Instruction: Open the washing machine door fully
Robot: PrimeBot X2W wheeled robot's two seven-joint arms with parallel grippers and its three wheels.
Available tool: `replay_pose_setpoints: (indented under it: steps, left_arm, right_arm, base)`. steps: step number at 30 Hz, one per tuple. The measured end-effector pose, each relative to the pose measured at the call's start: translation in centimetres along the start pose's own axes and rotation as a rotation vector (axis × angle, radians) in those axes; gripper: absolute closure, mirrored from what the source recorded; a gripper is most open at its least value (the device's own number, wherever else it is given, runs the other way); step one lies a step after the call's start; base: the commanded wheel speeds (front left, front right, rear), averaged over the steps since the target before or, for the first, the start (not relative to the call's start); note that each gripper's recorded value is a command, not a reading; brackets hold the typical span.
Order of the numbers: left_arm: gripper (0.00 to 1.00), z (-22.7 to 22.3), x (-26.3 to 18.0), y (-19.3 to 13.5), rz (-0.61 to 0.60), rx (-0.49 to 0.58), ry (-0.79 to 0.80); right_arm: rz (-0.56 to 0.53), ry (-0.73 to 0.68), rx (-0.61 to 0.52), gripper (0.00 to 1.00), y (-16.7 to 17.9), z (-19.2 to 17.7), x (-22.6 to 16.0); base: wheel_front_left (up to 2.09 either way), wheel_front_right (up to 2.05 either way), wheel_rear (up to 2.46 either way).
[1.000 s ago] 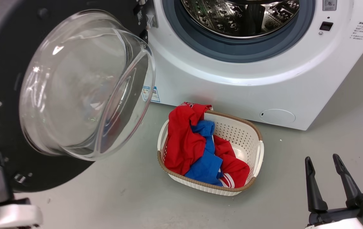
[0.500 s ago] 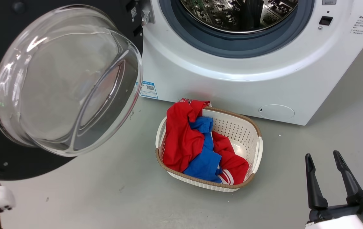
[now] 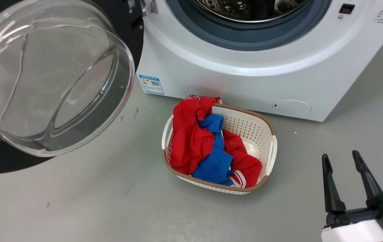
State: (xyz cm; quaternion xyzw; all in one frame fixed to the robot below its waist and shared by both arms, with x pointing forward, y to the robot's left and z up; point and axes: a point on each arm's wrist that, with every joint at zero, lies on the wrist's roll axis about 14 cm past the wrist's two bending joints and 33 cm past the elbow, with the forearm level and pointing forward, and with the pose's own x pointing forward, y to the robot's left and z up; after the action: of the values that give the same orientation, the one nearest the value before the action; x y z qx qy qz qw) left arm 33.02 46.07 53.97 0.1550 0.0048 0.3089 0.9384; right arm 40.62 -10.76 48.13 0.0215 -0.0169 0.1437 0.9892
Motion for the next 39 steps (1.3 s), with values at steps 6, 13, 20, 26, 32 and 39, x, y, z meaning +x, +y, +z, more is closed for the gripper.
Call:
replay_pose_setpoints:
  steps: [6,13,20,26,32,39]
  left_arm:
    - [1.0,-0.5,1.8,0.3,0.003,0.0,0.028]
    - [1.0,-1.4,2.9,0.1,0.0,-0.002,0.063]
    - [1.0,-1.0,2.7,0.1,-0.005,-0.026,0.053]
    - [1.0,1.2,1.3,0.0,-0.022,-0.055,-0.031]
    - [1.0,5.3,0.1,-1.7,-0.077,-0.079,-0.166]
    - [1.0,10.1,-1.7,-5.6,-0.181,-0.111,-0.322]
  right_arm:
    - [-0.005,0.007,-0.004,0.0,-0.3,-0.4,0.3]
    - [-0.014,0.013,-0.004,0.0,-0.6,-0.7,0.5]
    - [-0.018,0.001,0.001,0.0,-0.6,-0.2,0.3]
    - [-0.026,-0.041,0.013,0.0,-0.6,1.5,-0.3]
    - [-0.037,-0.08,0.003,0.0,-0.8,3.1,-1.1]
    - [-0.069,-0.134,-0.01,0.0,-1.7,5.1,-2.0]
  base:
    - [0.0,0.0,0.0]
    - [0.0,0.0,0.0]
    - [0.0,0.0,0.0]
    - [0.0,0.0,0.0]
    - [0.0,0.0,0.0]
    - [0.0,0.0,0.0]
